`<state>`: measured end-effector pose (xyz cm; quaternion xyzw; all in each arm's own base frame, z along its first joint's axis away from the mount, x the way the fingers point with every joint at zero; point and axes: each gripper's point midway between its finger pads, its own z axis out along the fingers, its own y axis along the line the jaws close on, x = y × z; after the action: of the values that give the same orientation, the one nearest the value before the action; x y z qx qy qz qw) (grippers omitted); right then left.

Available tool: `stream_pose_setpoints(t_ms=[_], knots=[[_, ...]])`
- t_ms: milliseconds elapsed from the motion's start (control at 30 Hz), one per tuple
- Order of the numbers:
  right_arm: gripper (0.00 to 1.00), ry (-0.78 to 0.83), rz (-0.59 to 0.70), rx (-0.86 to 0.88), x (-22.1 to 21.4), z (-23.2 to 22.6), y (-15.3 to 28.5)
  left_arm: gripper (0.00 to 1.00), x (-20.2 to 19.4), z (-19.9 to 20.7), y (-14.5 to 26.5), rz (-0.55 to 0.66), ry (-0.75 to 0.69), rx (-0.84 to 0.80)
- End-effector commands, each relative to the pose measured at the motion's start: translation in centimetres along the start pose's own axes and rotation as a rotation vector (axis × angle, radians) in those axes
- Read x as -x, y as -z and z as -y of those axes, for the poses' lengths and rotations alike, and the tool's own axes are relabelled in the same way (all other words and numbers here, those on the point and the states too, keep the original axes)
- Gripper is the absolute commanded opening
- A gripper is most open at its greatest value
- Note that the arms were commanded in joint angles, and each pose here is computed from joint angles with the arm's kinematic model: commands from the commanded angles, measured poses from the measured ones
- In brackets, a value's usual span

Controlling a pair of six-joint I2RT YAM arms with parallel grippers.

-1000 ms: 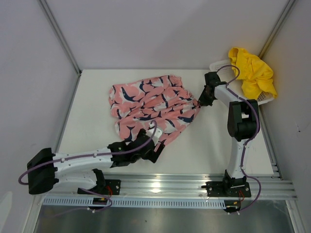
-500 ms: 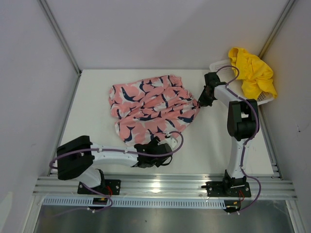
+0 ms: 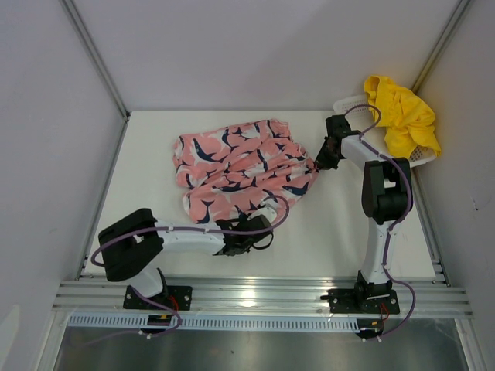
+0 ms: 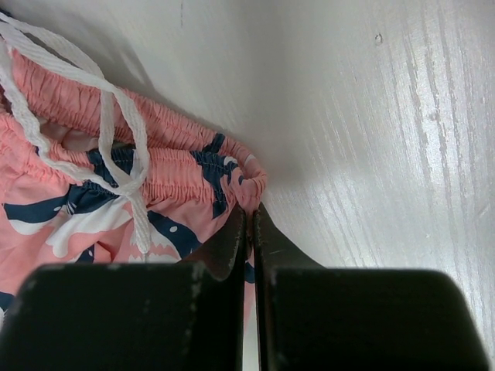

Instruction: Fold and stack the shorts

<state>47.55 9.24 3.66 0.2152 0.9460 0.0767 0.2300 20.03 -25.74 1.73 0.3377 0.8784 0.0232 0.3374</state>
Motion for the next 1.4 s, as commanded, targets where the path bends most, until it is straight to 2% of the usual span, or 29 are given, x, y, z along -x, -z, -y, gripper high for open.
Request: stream_pose_setpoints(t_ms=[0, 33, 133, 200, 333, 467, 533, 600, 733, 867, 900, 1100, 1200, 1367], knots=[[0.0, 0.016, 0.018, 0.006, 0.9, -0.1, 0.9, 0.22, -1.0, 0.3, 0.3, -0.053, 0.035, -0.077], [0.0, 0.02, 0.023, 0.005, 1.1, -0.2, 1.2, 0.12, -0.9, 0.5, 0.6, -0.056, 0.036, -0.103], [0.0, 0.032, 0.003, -0.049, 0.9, 0.5, 2.1, 0.0, 0.3, 1.8, 2.8, -0.042, 0.027, -0.229], [0.0, 0.037, 0.015, -0.07, 1.2, 0.8, 2.6, 0.0, 0.9, 2.5, 4.4, -0.039, 0.023, -0.306], [0.0, 0.075, 0.019, -0.131, 1.2, 1.7, 3.8, 0.0, 3.4, 6.8, 9.8, 0.011, 0.08, -0.654], [0.0, 0.106, 0.011, -0.161, 1.2, 2.1, 3.8, 0.0, 3.2, 9.5, 12.7, -0.035, 0.083, -0.868], [0.0, 0.119, 0.0, -0.164, 0.9, 2.1, 3.6, 0.0, 2.2, 10.4, 12.3, -0.084, 0.08, -0.909], [0.0, 0.121, -0.005, -0.182, 0.7, 2.5, 3.2, 0.0, 1.0, 10.3, 10.7, -0.141, 0.093, -0.874], [0.0, 0.128, -0.004, -0.204, 0.4, 3.1, 2.6, 0.01, -1.3, 11.4, 8.5, -0.222, 0.119, -0.904], [0.0, 0.123, 0.002, -0.206, 0.7, 3.5, 2.4, 0.15, -2.1, 10.9, 6.4, -0.246, 0.124, -0.815], [0.0, 0.126, 0.0, -0.206, 0.7, 3.5, 2.4, 0.24, -1.8, 10.3, 5.9, -0.23, 0.126, -0.77], [0.0, 0.12, 0.001, -0.187, 0.6, 3.3, 2.2, 0.41, 0.4, 7.3, 5.9, -0.119, 0.139, -0.611], [0.0, 0.12, -0.001, -0.181, 0.6, 3.2, 2.1, 0.48, 1.0, 6.3, 6.6, -0.072, 0.148, -0.557], [0.0, 0.115, -0.001, -0.176, 0.6, 3.2, 2.0, 0.52, 2.2, 4.9, 8.3, 0.037, 0.124, -0.449]])
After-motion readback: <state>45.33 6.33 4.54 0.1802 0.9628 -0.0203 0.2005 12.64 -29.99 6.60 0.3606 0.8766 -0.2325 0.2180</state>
